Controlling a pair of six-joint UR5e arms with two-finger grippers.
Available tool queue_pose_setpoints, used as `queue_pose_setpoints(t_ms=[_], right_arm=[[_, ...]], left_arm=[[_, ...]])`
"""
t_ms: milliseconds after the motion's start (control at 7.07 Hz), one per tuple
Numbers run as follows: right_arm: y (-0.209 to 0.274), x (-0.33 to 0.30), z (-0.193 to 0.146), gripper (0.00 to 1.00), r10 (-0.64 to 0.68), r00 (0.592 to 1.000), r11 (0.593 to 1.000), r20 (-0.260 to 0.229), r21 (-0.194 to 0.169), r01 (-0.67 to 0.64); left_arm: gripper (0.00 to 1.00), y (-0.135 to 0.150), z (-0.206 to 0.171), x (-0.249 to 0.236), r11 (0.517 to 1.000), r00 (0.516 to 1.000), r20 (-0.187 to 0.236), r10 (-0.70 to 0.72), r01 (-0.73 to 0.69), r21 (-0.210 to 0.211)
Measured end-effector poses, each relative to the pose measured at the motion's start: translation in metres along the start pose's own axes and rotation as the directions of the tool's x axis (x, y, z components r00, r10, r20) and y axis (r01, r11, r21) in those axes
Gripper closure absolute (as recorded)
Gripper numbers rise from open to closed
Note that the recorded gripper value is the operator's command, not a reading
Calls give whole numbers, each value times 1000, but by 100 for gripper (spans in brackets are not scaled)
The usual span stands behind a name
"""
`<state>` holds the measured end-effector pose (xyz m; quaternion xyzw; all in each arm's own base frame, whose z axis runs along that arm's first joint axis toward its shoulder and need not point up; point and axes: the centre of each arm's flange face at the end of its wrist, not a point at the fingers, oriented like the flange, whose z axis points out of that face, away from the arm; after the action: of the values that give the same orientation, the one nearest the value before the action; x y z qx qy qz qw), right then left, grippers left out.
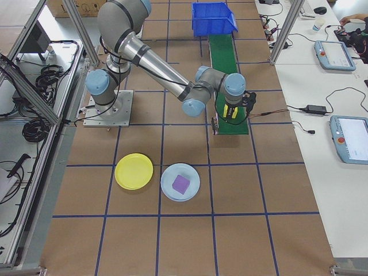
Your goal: Move block left to right into plate
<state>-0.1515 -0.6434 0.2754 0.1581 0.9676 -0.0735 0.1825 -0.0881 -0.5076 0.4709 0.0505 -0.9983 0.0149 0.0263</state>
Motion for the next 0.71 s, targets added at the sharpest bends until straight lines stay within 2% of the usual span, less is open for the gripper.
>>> queue_pose_setpoints(t_ms=[141,283,566,707], right_arm=[[-3,4,5,31,-23,1000,1000,-19,7,23],[-4,11,10,59,-62,996,998,-61,1,62],[0,22,8,76,-135,979,991,-152,-31,132],[7,28,-4,79,-194,962,981,-193,-60,185]], left_arm=[[0,0,0,0,1000,1000,0,0,0,0],[0,0,0,0,1000,1000,0,-1,1,0],[0,0,0,-1,1000,1000,0,-2,2,-1],[0,0,1,-1,1000,1000,-1,-3,3,-2]])
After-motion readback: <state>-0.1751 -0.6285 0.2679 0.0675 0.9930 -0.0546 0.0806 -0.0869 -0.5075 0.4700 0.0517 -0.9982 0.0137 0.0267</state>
